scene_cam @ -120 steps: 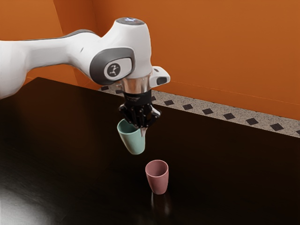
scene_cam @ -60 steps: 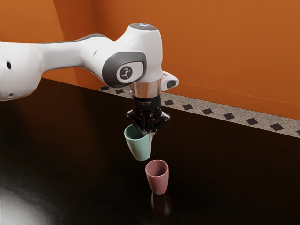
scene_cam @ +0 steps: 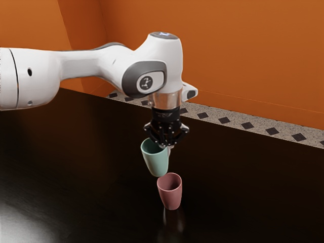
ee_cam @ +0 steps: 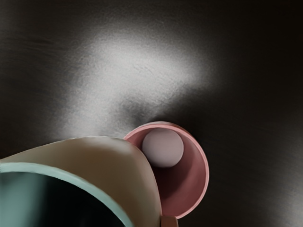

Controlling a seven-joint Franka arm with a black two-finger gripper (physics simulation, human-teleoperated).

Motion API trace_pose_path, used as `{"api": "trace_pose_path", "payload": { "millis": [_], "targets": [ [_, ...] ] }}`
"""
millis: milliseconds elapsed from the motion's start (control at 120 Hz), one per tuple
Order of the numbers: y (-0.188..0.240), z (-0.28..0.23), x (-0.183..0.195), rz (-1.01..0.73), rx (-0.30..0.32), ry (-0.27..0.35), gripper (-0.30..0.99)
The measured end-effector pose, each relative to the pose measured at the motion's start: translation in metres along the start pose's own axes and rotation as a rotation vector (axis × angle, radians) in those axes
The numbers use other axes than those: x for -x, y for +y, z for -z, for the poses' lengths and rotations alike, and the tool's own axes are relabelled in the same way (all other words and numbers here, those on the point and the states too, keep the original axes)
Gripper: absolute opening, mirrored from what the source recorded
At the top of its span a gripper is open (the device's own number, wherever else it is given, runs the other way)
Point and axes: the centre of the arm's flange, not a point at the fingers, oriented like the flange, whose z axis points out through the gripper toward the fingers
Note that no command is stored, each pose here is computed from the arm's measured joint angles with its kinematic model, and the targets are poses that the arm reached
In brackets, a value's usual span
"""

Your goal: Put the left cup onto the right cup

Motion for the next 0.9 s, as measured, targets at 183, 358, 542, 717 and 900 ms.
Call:
{"api": "trace_pose_path", "payload": {
  "millis": [183,358,542,717,900],
  "targets": [
    [0.007,-0.006,0.002,0.008,0.004,-0.007,-0.09],
    [0.012,-0.010,0.003,0.015,0.009,-0.011,-0.09],
    [0.017,-0.015,0.004,0.021,0.011,-0.014,-0.09],
    [0.021,-0.017,0.007,0.023,0.014,-0.014,-0.09],
    [0.025,-0.020,0.008,0.026,0.017,-0.015,-0.09]
  ]
}}
